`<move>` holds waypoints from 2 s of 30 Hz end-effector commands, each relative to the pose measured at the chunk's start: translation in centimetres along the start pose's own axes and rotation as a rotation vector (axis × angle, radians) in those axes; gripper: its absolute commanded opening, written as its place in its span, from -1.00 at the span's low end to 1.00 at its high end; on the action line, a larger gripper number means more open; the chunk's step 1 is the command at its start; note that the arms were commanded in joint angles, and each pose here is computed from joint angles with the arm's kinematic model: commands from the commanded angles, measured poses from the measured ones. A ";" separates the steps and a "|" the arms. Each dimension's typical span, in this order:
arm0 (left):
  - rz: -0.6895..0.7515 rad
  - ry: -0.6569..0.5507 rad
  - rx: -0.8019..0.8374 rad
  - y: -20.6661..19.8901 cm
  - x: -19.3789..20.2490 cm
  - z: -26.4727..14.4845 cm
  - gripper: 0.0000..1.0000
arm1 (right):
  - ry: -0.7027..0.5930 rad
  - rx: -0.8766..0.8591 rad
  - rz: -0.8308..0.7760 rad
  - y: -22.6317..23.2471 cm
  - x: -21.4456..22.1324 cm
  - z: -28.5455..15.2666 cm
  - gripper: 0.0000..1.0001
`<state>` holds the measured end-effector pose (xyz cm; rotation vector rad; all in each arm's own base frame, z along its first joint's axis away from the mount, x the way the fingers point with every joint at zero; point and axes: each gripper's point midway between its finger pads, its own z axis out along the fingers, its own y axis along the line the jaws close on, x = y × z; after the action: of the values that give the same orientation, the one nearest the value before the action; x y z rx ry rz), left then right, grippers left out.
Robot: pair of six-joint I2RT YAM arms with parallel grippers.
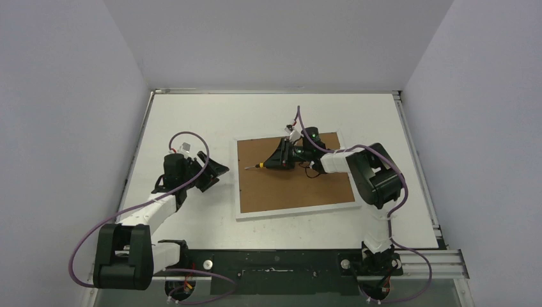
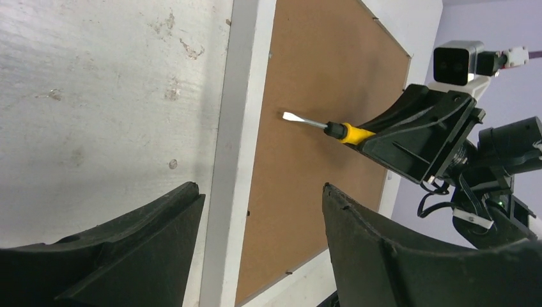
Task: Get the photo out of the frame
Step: Release the photo frame item from the photo frame.
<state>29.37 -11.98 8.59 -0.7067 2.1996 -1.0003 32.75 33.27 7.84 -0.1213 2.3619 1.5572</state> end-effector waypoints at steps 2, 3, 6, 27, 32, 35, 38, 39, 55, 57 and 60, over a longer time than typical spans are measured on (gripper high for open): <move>0.106 -0.055 0.056 -2.4 -2.3 1.5 0.27 | -0.031 -0.088 -0.065 1.8 -2.8 1.7 -0.89; 0.105 -0.058 0.049 -2.4 -2.5 1.9 0.25 | -0.025 -0.081 -0.055 1.3 -2.8 2.1 -0.89; 0.099 -0.056 0.042 -2.3 -3.0 3.2 0.18 | -0.020 -0.081 -0.044 0.8 -3.2 2.8 -0.89; 0.127 0.000 0.028 -1.8 -4.0 8.4 -0.20 | -0.010 -0.018 0.054 -2.8 -4.3 4.2 -0.89; 0.132 0.020 0.032 -1.9 -3.8 9.2 -0.26 | -0.001 -0.002 0.072 -3.2 -3.9 4.2 -0.89; 0.138 0.028 0.031 -2.0 -3.7 9.6 -0.29 | 0.006 0.017 0.086 -3.5 -3.9 4.3 -0.89; 0.145 0.035 0.024 -1.9 -3.7 9.9 -0.30 | 0.026 0.041 0.101 -3.6 -3.7 4.5 -0.89; 0.145 0.035 0.022 -1.9 -3.8 10.0 -0.31 | 0.030 0.051 0.106 -3.7 -3.7 4.4 -0.89; 0.164 0.105 0.018 -1.8 -2.4 11.5 -0.52 | 0.084 0.177 0.206 -4.1 -3.0 4.6 -0.89; 0.164 0.118 0.020 -1.8 -2.0 11.7 -0.53 | 0.092 0.177 0.205 -3.9 -2.8 4.9 -0.89; 0.160 0.125 0.021 -1.7 -1.7 11.8 -0.57 | 0.100 0.156 0.206 -3.2 -2.6 5.4 -0.89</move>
<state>38.55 -15.57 2.99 -0.5477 2.3308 -0.9416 37.59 36.22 6.65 0.0305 2.5492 1.5902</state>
